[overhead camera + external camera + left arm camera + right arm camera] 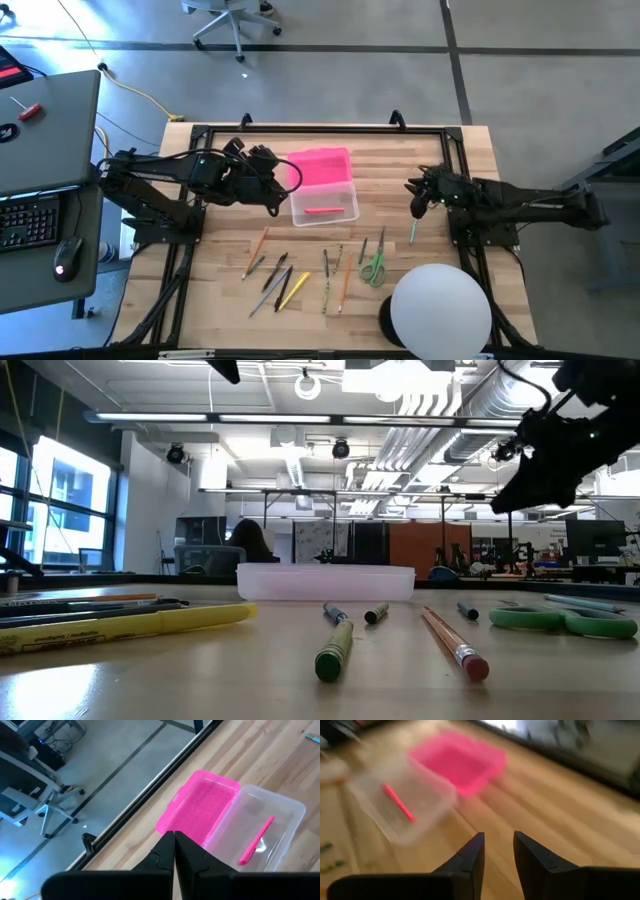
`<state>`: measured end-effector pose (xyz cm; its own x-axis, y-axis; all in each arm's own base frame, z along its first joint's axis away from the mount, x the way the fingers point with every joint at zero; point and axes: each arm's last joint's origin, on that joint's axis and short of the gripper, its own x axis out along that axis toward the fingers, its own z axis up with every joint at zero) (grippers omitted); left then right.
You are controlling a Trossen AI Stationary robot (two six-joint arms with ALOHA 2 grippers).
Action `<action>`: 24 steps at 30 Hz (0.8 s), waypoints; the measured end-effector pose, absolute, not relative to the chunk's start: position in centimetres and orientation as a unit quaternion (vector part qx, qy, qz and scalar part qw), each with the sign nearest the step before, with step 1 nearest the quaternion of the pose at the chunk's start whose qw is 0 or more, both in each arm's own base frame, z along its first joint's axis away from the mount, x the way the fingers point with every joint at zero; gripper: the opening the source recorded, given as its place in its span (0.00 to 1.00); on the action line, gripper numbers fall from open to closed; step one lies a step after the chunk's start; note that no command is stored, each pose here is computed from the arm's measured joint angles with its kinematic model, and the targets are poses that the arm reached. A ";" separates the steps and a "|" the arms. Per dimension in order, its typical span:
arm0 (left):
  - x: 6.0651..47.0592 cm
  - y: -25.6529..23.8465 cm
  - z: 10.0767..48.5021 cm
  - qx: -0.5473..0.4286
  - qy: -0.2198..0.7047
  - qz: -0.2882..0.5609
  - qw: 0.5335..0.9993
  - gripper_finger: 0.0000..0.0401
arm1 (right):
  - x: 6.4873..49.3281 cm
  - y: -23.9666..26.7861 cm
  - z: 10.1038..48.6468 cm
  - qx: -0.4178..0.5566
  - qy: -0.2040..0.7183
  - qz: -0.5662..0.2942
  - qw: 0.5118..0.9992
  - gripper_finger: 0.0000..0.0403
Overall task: Pick & place school supplies into a supply box
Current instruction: Put the light blue pencil into the pink supply box
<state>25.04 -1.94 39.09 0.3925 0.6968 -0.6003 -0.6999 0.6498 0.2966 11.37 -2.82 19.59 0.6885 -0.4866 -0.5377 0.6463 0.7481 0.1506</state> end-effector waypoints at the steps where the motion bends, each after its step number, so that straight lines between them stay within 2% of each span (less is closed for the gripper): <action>1: 25.0 -1.9 39.1 -0.005 0.357 0.420 0.834 0.11 | 11.4 -2.9 19.9 0.173 0.261 -0.326 0.892 0.19; 5: 25.0 -1.9 39.1 -0.009 0.353 0.424 0.834 0.11 | 11.9 -3.0 19.5 0.184 0.329 -0.363 0.852 0.18; 17: 25.0 -1.9 39.1 -0.004 0.356 0.424 0.833 0.11 | 13.5 -3.2 17.1 0.314 0.356 -0.454 0.754 0.21; 24: 24.9 -1.9 39.1 0.000 0.360 0.424 0.831 0.11 | 13.8 -3.3 15.9 0.340 0.364 -0.502 0.707 0.21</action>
<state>24.93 -1.91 39.06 0.3825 0.7043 -0.5980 -0.7043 0.6412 0.3046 13.82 -3.32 15.91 0.2316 -0.4625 -0.8558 0.9572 0.2655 0.1156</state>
